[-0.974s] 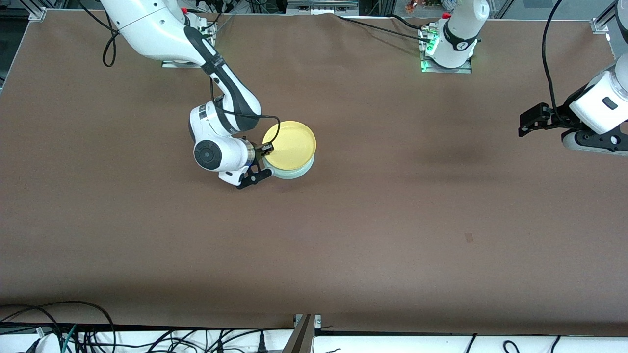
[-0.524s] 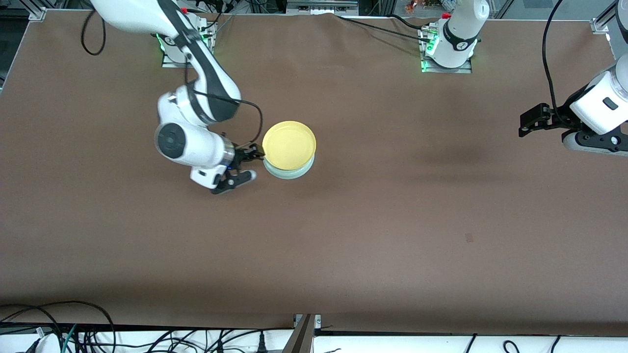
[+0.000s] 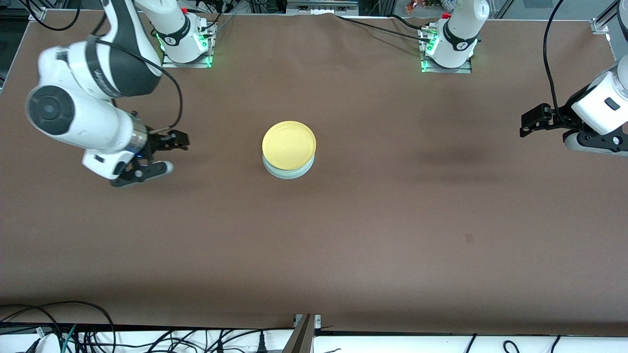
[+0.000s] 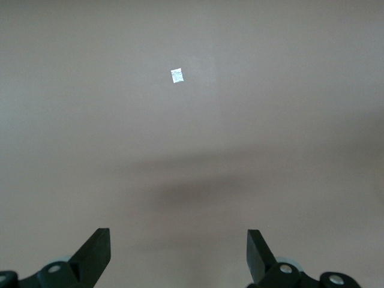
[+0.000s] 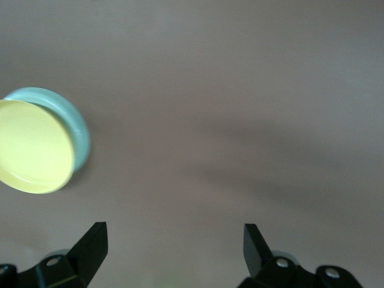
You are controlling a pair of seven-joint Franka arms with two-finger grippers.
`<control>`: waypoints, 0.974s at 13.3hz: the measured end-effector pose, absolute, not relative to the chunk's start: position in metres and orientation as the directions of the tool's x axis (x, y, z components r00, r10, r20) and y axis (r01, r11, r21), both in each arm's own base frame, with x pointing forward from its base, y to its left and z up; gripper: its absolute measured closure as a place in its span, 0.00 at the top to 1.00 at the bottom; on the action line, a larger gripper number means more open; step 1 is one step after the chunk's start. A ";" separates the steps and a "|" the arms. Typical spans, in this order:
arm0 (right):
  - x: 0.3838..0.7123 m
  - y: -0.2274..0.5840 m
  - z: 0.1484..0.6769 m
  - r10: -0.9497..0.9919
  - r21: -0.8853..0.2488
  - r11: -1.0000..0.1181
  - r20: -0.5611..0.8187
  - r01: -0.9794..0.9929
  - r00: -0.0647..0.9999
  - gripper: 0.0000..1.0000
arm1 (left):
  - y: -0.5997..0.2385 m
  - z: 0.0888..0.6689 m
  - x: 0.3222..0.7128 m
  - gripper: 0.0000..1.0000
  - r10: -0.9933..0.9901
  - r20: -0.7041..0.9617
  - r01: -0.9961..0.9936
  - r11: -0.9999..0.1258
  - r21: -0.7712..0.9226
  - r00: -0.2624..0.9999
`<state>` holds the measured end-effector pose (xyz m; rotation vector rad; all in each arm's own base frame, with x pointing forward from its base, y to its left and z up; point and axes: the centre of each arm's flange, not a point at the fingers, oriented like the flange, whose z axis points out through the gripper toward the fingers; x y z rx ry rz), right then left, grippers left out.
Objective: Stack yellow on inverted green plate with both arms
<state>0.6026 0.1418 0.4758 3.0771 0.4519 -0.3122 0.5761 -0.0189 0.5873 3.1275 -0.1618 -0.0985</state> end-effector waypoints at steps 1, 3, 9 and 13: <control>0.605 0.136 0.490 0.282 0.030 -0.955 -0.200 0.294 0.938 1.00 | -0.019 0.587 0.576 1.00 -0.104 -0.062 -0.104 -0.995 0.012 0.993; 0.607 0.129 0.515 0.277 0.084 -0.951 -0.194 0.297 0.941 1.00 | -0.019 0.587 0.576 1.00 -0.104 -0.062 -0.104 -0.995 0.012 0.993; 0.620 0.089 0.562 0.205 0.119 -0.968 -0.118 0.219 0.972 1.00 | -0.019 0.586 0.577 1.00 -0.104 -0.065 -0.104 -0.995 0.012 0.992; 0.621 0.091 0.570 0.206 0.122 -0.968 -0.112 0.219 0.972 1.00 | -0.019 0.586 0.577 1.00 -0.104 -0.064 -0.104 -0.995 0.012 0.992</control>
